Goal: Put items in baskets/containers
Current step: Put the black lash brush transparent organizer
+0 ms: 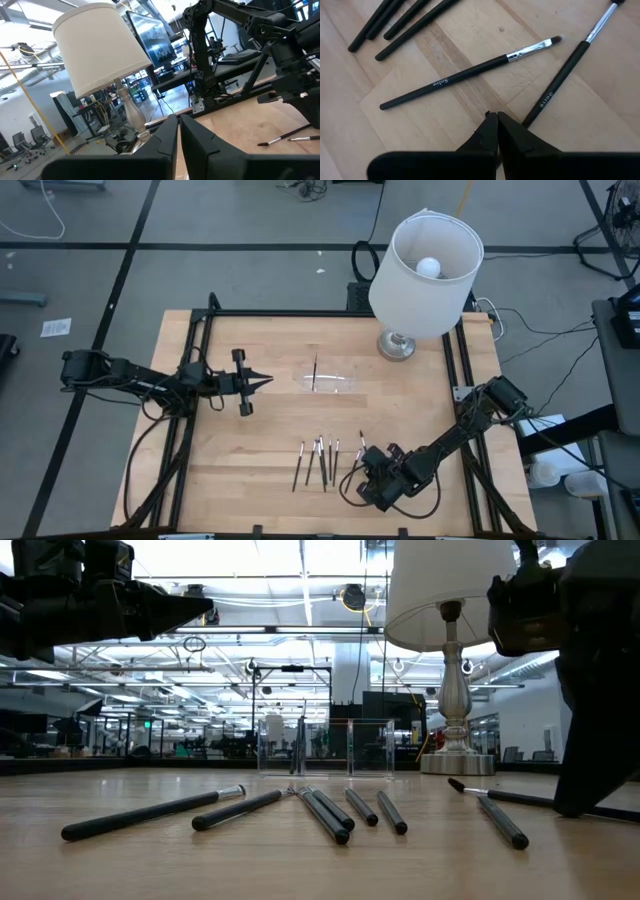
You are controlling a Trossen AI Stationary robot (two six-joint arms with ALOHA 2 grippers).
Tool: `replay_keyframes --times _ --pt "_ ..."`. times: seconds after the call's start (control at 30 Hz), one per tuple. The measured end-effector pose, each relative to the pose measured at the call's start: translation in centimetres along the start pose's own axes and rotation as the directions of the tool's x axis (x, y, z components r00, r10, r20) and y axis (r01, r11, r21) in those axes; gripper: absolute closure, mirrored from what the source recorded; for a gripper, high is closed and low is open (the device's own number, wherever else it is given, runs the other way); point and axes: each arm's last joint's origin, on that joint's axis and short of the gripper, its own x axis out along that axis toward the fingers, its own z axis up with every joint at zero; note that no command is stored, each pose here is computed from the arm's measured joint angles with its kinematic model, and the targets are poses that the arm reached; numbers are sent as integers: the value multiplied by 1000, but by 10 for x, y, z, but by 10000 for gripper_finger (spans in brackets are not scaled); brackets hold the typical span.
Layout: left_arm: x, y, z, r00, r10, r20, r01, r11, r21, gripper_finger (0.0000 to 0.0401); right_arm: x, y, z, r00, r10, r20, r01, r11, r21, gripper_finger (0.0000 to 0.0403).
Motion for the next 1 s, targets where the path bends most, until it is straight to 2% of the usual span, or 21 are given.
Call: replay_keyframes --times 1.0 --pt "0 0 0 1000 0 0 0 1000 -4 370 -2 -21 -2 978 -207 -2 207 978 39 403"
